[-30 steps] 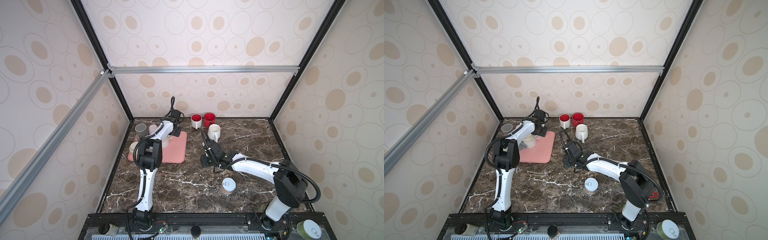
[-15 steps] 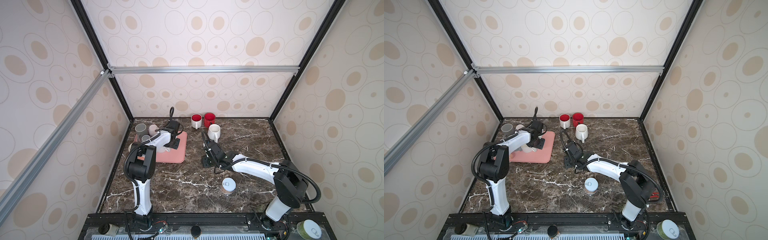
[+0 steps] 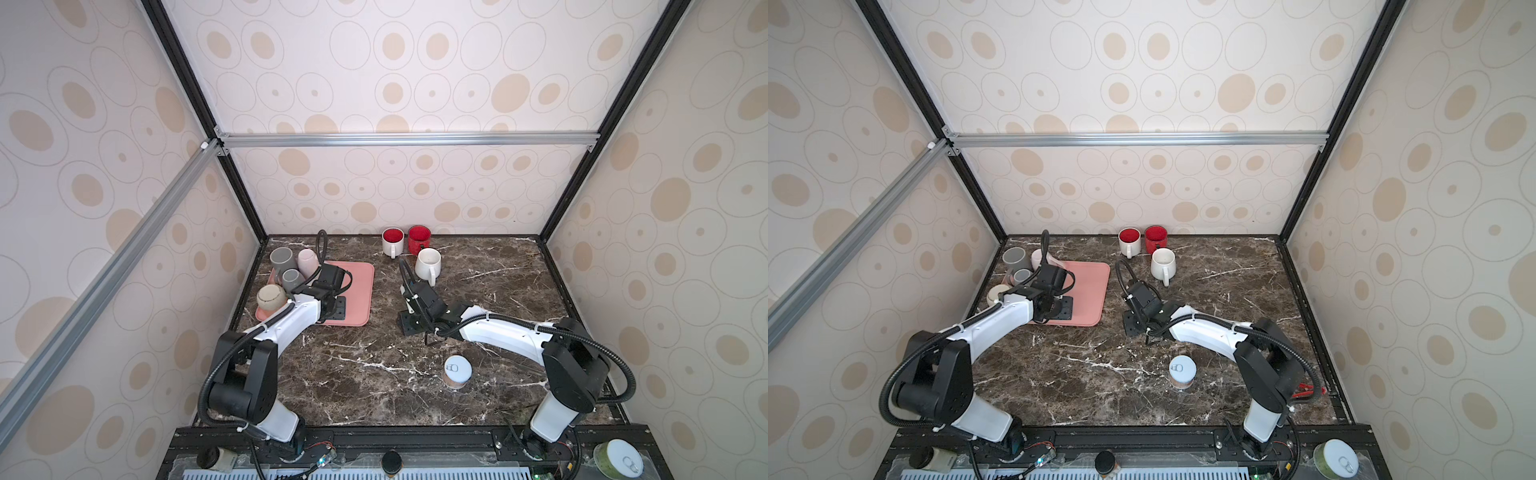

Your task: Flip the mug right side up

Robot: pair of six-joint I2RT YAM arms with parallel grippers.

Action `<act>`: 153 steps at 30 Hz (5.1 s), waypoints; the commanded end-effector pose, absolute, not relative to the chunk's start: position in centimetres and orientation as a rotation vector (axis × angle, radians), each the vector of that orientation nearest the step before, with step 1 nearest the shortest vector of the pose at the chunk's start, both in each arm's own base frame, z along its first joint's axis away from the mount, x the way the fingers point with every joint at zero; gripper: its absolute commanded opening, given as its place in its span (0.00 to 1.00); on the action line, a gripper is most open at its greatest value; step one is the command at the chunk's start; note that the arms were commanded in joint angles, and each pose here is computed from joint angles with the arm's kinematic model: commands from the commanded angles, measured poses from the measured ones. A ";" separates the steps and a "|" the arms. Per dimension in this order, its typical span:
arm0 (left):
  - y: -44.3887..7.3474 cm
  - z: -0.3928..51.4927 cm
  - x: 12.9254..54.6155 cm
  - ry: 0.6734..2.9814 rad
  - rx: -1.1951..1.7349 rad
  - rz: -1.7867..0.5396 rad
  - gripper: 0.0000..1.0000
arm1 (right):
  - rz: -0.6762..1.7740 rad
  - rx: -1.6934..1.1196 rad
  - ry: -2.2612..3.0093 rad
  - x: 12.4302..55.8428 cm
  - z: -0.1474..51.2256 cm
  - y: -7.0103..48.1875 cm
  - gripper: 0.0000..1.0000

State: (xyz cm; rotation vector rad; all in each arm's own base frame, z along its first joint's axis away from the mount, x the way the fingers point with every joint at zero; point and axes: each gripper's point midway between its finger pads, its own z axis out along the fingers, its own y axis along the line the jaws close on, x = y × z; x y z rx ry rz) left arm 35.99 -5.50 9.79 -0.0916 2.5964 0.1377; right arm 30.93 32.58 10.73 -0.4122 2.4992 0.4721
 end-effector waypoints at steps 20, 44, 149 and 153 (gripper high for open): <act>-1.4 6.7 38.4 2.558 -0.435 -0.067 0.53 | 0.463 -0.442 2.503 30.9 10.8 33.5 0.48; -3.1 7.1 39.5 2.542 -0.321 -0.100 0.00 | 0.439 -0.393 2.435 32.1 13.5 33.3 0.48; -15.9 37.4 27.8 1.226 0.382 -1.691 0.00 | 1.842 -0.451 1.683 31.5 32.4 43.1 0.31; -16.0 37.2 27.8 1.234 0.381 -1.696 0.00 | 1.861 -0.448 1.671 31.5 32.6 43.2 0.22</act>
